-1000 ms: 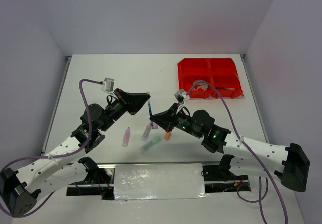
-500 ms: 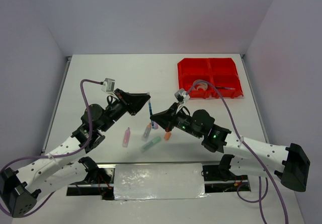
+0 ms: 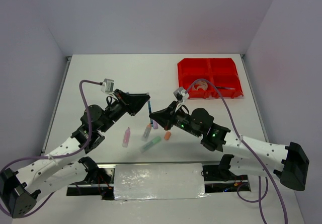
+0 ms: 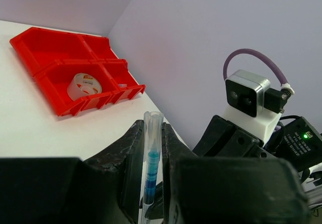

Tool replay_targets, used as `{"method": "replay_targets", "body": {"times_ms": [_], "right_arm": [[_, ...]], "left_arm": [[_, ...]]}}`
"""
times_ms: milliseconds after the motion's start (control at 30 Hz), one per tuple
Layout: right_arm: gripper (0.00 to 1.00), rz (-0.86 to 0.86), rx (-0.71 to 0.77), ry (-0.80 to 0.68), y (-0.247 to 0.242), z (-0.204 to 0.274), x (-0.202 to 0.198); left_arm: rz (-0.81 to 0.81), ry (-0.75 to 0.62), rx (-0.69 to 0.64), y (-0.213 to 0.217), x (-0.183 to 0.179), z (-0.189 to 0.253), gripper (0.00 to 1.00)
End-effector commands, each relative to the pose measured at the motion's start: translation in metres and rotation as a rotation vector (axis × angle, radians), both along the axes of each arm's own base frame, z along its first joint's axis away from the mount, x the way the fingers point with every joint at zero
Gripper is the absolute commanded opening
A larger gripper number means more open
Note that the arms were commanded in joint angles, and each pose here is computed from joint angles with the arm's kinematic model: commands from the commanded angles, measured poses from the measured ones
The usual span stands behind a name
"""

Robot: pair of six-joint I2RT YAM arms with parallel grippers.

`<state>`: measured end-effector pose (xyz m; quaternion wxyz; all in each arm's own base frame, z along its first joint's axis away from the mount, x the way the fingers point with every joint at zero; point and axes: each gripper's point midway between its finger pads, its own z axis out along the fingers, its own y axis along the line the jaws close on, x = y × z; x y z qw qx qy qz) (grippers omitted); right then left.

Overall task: Sort the stationery into containers
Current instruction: Close the pen cap on the pen.

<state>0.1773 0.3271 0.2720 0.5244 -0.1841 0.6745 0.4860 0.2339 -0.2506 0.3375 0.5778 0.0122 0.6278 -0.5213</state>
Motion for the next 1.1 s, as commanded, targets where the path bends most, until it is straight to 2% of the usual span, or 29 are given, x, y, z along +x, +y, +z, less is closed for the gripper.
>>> {"method": "replay_targets", "body": {"times_ms": [0,267,333,367,500,533,933,1033,1067], "right_arm": [[0.0,-0.037,0.075,-0.089,0.003,0.046,0.009],[0.0,-0.1,0.094,-0.154,-0.002,0.07,0.02],[0.0,-0.098,0.087,-0.173,-0.003,0.074,0.019],[0.0,-0.07,0.081,-0.205,-0.002,0.078,0.014],[0.0,-0.024,0.066,-0.256,-0.001,0.08,0.006],[0.0,-0.024,0.067,-0.258,-0.002,0.079,0.006],[0.0,-0.016,0.058,-0.254,0.0,0.079,0.005],[0.0,-0.005,0.058,-0.264,0.001,0.081,0.004],[0.0,-0.004,0.062,-0.269,0.001,0.083,0.003]], "left_arm": [[-0.02,-0.017,-0.052,0.001,-0.007,0.01,0.0],[-0.024,0.011,-0.053,0.002,-0.009,0.007,0.02],[-0.02,0.001,-0.025,0.003,-0.009,0.005,0.11],[-0.018,-0.011,-0.007,0.002,-0.009,0.006,0.2],[-0.042,-0.049,0.019,0.0,-0.013,0.01,0.38],[-0.044,-0.054,0.021,-0.001,-0.013,0.012,0.4],[-0.119,-0.114,0.028,-0.01,-0.023,0.025,0.42],[-0.152,-0.136,0.035,-0.014,-0.028,0.026,0.36],[-0.16,-0.139,0.041,-0.015,-0.028,0.024,0.21]]}}
